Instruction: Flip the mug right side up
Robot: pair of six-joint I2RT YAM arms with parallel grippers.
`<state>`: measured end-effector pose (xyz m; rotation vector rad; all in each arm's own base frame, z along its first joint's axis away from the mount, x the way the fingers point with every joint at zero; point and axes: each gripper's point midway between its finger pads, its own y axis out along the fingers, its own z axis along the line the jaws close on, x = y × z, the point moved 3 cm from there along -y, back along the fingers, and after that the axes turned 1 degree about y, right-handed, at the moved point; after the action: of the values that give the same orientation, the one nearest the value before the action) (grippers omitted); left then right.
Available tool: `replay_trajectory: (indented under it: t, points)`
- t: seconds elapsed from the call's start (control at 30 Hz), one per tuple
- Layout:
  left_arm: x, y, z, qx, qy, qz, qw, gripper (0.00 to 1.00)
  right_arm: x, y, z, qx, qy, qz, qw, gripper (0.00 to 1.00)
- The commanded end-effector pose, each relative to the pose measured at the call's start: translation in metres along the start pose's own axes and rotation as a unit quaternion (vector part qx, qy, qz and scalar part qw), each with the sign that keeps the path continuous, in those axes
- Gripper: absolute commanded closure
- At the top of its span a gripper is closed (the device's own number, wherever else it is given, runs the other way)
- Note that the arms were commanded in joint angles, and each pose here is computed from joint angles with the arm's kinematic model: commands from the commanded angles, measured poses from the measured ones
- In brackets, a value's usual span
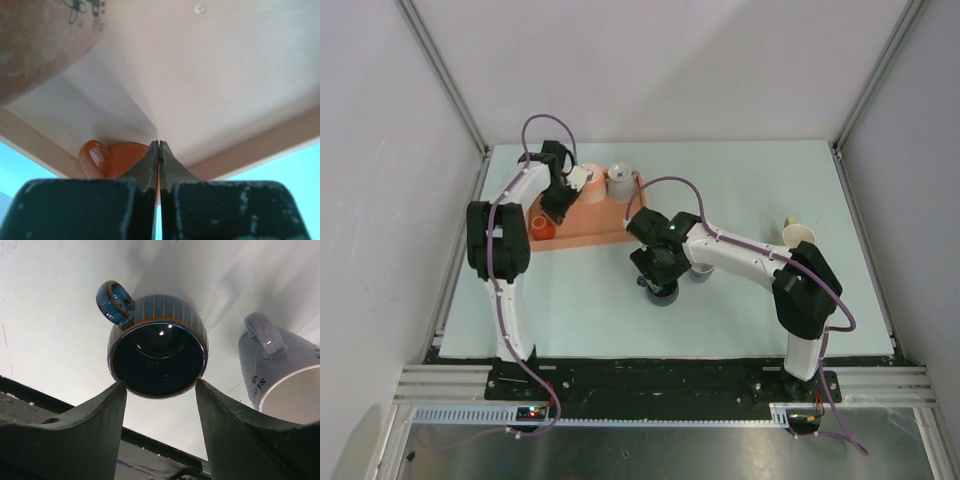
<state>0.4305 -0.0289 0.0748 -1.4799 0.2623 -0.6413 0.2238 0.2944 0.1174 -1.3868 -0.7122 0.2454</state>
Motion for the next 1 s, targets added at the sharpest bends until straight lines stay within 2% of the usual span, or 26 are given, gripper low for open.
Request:
replay_trajectory:
  t: [0.0, 0.07, 0.13, 0.3, 0.4, 0.43, 0.6, 0.77, 0.97]
  points:
    - [0.012, -0.04, -0.015, -0.044, 0.041, -0.069, 0.996, 1.0, 0.003, -0.016, -0.007, -0.014, 0.008, -0.022, 1.0, 0.37]
    - [0.009, -0.041, -0.016, -0.044, 0.057, -0.069, 0.995, 1.0, 0.004, -0.016, -0.007, -0.015, 0.008, -0.024, 1.0, 0.37]
    - [0.008, -0.044, -0.009, -0.029, 0.064, -0.065, 0.995, 0.94, 0.004, -0.016, -0.007, -0.013, 0.009, -0.025, 1.0, 0.37]
    - [0.007, -0.062, 0.023, 0.042, 0.015, -0.06, 0.997, 0.4, 0.002, -0.017, -0.007, -0.016, 0.01, -0.026, 0.999, 0.37]
    - [-0.007, -0.075, 0.038, 0.065, -0.025, -0.054, 0.996, 0.11, 0.001, -0.018, -0.008, -0.019, 0.011, -0.026, 0.999, 0.36]
    - [-0.014, -0.076, 0.038, 0.064, -0.031, -0.05, 0.996, 0.06, 0.0, -0.017, -0.008, -0.018, 0.012, -0.026, 0.999, 0.36]
    - [-0.042, -0.06, 0.027, 0.041, -0.031, -0.014, 0.999, 0.01, 0.0, -0.015, -0.007, -0.013, 0.009, -0.025, 1.0, 0.36]
    - [-0.041, -0.04, 0.026, 0.024, -0.041, 0.001, 0.999, 0.01, 0.001, -0.014, -0.006, -0.009, 0.008, -0.025, 1.0, 0.36]
    - [-0.032, -0.035, 0.024, 0.011, -0.039, -0.012, 0.999, 0.19, -0.002, -0.014, -0.008, -0.017, 0.013, -0.022, 1.0, 0.36]
